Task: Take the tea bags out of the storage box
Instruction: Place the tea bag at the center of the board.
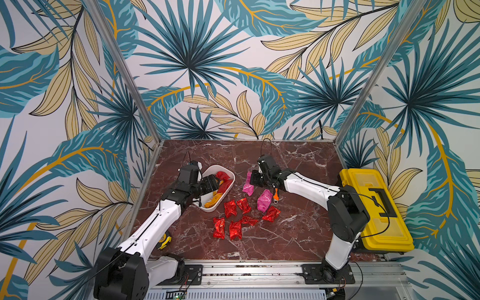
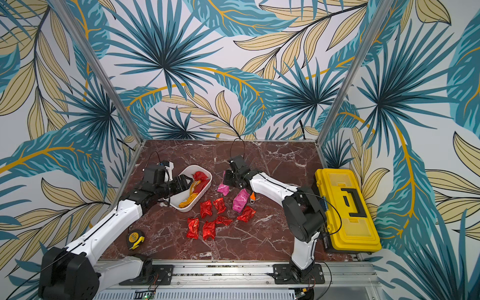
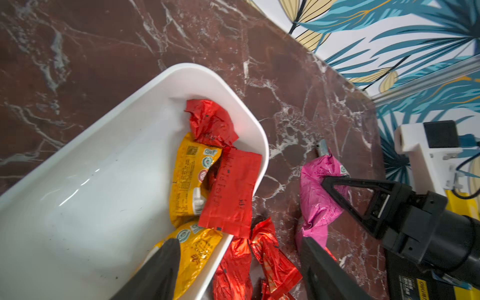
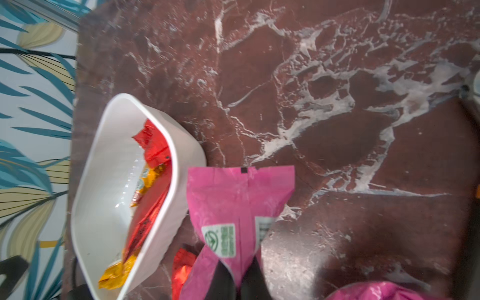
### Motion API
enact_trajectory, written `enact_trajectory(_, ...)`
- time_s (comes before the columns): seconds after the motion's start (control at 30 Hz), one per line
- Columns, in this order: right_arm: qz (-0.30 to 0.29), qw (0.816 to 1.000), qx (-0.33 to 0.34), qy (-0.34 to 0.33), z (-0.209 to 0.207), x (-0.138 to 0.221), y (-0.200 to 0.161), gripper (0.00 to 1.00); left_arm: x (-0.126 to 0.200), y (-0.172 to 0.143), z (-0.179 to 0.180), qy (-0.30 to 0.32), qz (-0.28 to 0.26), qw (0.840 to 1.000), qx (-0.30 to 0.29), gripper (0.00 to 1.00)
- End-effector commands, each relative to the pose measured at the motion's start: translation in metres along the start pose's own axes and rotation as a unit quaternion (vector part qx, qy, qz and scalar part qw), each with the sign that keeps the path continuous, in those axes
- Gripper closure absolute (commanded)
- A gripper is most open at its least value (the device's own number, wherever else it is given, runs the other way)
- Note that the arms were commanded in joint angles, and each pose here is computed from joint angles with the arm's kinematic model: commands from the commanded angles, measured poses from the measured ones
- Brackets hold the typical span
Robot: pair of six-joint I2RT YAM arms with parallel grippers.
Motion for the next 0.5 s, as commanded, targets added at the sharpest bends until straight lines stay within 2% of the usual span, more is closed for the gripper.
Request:
enact_trajectory(0.0, 0.017, 0.997, 0.034, -0.062, -0.015, -0.007, -0.007, 0.89, -0.002, 0.012, 0.002, 0.028, 0.0, 1.0, -0.01, 0.29)
enact_trajectory(0.07, 0.019, 0.996, 0.039, -0.075, -0.019, -0.013, -0.007, 0.84, -0.01, 0.01, 0.004, 0.03, 0.011, 0.999, -0.01, 0.33)
enact_trajectory(0.27, 0.023, 0.995, 0.043, -0.082, -0.022, -0.019, -0.009, 0.65, -0.031, 0.013, 0.006, 0.031, 0.028, 0.999, -0.008, 0.35)
enact_trajectory(0.47, -0.041, 0.998, 0.035, -0.035, -0.008, 0.017, 0.006, 0.48, -0.05, 0.023, 0.004, 0.037, 0.033, 0.999, -0.013, 0.36)
Point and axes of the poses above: each gripper's point midway between its finger pads, its own x axis back along the fingers, its own z axis along the line the jaws close on, y = z × x, the point moved 5 cm from there along x, back along the fingers, and after that the axes turned 4 degrees about -x, right-handed, at the moved point
